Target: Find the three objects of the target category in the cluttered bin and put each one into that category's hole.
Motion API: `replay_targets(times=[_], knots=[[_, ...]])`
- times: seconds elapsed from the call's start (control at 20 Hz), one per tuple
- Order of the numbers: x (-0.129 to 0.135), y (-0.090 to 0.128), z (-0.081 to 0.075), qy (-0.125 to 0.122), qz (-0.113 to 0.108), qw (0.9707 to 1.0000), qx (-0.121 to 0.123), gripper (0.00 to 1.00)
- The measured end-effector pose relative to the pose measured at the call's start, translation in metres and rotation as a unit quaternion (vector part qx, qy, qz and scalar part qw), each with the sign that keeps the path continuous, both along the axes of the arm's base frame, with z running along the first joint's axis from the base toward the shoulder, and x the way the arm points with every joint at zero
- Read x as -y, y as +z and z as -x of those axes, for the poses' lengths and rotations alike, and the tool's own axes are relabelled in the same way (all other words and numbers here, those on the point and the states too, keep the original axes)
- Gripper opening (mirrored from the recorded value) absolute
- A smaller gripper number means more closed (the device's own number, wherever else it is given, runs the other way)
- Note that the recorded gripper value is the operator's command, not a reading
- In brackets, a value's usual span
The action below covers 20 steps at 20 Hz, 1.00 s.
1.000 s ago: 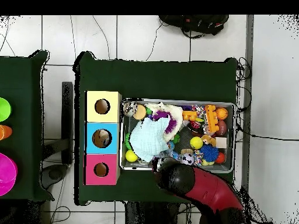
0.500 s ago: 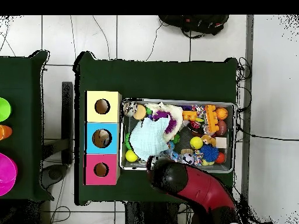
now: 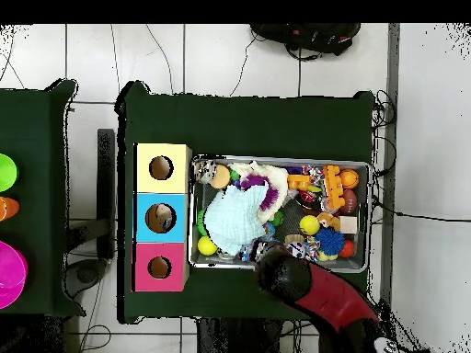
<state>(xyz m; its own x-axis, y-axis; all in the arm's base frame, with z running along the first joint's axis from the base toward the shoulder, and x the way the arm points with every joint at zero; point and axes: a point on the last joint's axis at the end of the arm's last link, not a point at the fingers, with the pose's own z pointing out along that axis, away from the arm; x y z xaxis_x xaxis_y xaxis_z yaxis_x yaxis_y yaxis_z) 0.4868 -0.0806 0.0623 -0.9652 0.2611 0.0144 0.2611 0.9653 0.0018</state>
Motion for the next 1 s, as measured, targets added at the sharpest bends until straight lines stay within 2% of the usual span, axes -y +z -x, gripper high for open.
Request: replay_targets(times=[0.15, 0.35, 0.6, 0.7, 0.8, 0.95, 1.0], knots=[[0.022, -0.018, 0.008, -0.017, 0.007, 0.9997, 0.013, 0.0], [0.038, -0.034, 0.022, -0.029, 0.007, 0.9994, 0.015, 0.0], [0.037, -0.043, 0.041, -0.033, 0.001, 0.9994, 0.005, 0.0], [0.03, -0.046, 0.056, -0.033, -0.008, 0.9994, -0.008, 0.0], [0.025, -0.046, 0.062, -0.032, -0.012, 0.9994, -0.011, 0.0], [0.025, -0.046, 0.062, -0.029, -0.006, 0.9996, 0.001, 0.0], [0.023, -0.046, 0.065, -0.024, -0.004, 0.9997, 0.009, 1.0]])
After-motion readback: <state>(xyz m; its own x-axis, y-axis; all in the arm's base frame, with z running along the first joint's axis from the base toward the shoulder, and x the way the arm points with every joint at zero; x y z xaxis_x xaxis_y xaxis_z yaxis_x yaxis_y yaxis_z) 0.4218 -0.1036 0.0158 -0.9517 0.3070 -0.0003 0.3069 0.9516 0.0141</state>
